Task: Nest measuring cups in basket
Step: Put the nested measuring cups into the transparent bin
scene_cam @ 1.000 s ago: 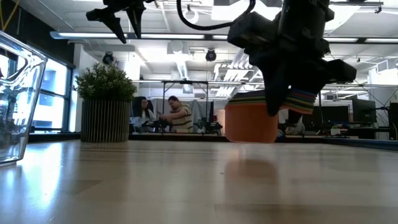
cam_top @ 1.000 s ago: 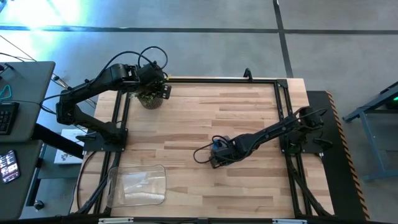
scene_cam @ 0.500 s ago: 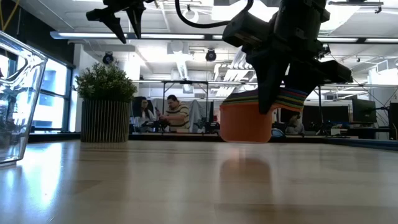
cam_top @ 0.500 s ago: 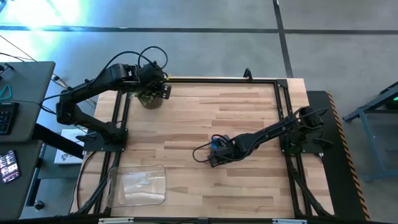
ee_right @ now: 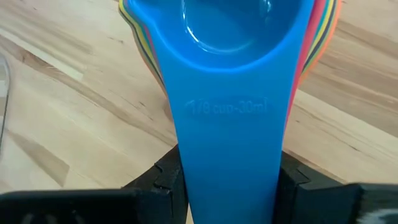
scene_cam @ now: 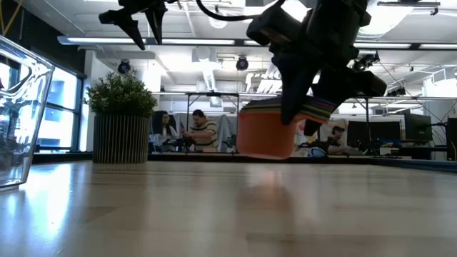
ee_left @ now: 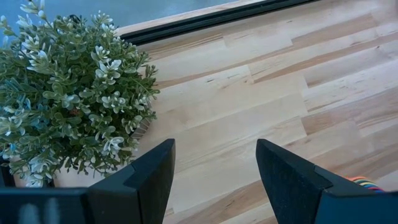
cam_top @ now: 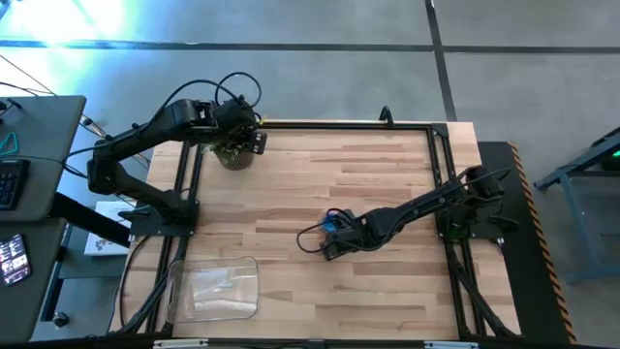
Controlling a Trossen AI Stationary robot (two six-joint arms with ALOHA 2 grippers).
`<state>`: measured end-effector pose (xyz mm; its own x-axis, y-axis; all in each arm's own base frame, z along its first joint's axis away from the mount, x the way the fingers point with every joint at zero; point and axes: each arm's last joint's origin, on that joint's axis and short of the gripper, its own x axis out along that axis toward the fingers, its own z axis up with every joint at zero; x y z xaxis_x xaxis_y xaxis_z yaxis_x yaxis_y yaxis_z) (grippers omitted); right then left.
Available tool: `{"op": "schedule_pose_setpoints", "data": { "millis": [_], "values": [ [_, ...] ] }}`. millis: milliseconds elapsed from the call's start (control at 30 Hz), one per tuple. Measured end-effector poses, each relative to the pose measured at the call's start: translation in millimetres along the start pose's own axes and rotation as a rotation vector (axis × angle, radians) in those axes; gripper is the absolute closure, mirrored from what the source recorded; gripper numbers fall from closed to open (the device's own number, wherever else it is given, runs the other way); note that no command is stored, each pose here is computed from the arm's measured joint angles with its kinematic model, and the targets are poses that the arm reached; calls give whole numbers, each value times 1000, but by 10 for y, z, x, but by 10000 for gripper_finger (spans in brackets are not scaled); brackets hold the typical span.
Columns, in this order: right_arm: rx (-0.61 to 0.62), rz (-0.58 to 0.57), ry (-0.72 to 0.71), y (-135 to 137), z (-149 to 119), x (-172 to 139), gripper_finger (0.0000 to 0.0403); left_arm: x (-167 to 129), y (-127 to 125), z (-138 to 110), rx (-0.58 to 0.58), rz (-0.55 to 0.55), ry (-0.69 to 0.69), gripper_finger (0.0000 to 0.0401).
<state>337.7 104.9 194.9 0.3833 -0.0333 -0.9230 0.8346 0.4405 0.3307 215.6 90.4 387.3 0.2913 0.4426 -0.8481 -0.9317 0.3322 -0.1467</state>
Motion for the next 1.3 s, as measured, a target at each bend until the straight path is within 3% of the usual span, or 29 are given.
{"op": "schedule_pose_setpoints", "data": {
  "millis": [367,633,900,967,1067,1200,1300],
  "values": [
    [-59,5,-9,7,-2,-1,277,1,-1,1,-9,-1,-1,185],
    [-73,3,-12,5,-1,-1,277,-6,-90,85,-274,-100,-72,185],
    [-73,2,-12,4,-1,-1,278,-19,-145,141,-311,-166,-117,185],
    [-73,2,-13,4,-1,-1,279,-20,-148,144,-271,-167,-123,185],
    [-73,1,-13,4,0,-1,279,-19,-149,137,-124,-167,-116,185],
    [-78,0,-13,2,1,0,279,-24,-154,38,100,-245,36,185],
    [-82,-2,-13,0,6,0,279,-64,-186,-113,238,-237,104,185]
  ]
}}
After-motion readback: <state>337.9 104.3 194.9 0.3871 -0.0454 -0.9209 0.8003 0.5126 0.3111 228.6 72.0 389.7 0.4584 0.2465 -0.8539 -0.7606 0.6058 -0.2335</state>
